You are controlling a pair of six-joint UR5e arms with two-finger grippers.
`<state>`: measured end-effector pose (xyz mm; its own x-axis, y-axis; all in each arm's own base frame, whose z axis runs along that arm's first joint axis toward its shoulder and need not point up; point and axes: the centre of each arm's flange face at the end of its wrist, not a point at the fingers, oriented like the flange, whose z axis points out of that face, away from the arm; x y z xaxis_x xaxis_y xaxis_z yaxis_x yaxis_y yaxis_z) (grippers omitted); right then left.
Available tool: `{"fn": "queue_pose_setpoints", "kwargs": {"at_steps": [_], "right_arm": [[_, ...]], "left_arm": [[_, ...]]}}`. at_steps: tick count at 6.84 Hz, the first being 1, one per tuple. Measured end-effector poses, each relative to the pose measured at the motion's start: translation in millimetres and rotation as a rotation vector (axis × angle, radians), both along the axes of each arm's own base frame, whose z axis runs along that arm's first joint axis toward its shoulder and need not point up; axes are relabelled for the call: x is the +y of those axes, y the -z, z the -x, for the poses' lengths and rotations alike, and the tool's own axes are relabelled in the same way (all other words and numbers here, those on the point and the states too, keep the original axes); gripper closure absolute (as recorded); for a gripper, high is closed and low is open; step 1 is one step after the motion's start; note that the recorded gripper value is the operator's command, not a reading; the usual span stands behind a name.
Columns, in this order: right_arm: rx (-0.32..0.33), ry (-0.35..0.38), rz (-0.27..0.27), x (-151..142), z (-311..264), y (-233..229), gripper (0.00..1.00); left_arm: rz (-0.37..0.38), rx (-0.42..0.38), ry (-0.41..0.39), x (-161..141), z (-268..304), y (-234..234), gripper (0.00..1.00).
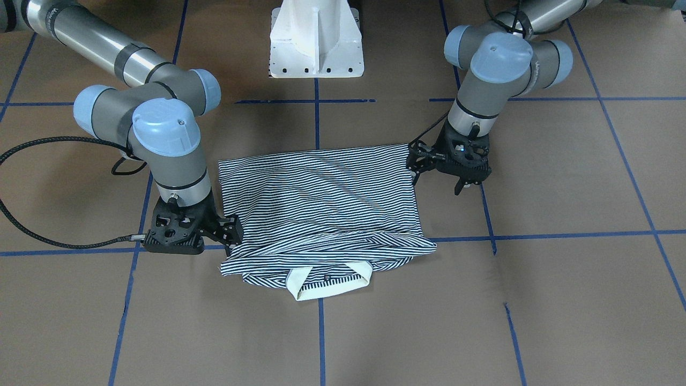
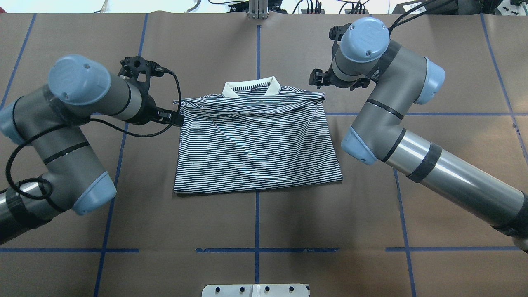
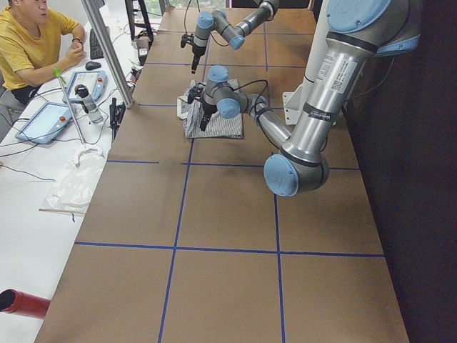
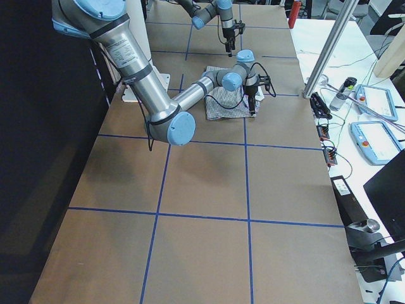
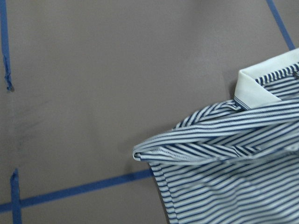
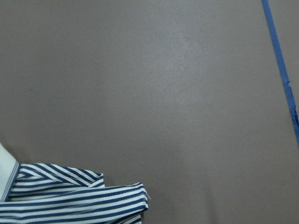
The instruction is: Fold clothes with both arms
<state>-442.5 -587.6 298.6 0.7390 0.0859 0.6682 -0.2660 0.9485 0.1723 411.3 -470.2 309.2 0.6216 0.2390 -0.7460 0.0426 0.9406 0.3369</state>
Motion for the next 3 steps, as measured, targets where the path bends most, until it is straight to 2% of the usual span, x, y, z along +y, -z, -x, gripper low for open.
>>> {"fn": "queue_pose_setpoints", "kwargs": {"at_steps": [1,2,3], "right_arm": [[-0.011,0.006,-0.007,6,-6,2,0.00],[-0.017,0.007,-0.008,8,-9,2,0.00],[-0.020,0.005,-0.008,9,-10,3,0.00]], "left_arm": [[0.056,0.017,0.012,29,-6,-9,0.32],[0.117,0.034,0.042,55,-22,-19,0.50],[0.175,0.051,0.075,79,-40,-29,0.52]]}}
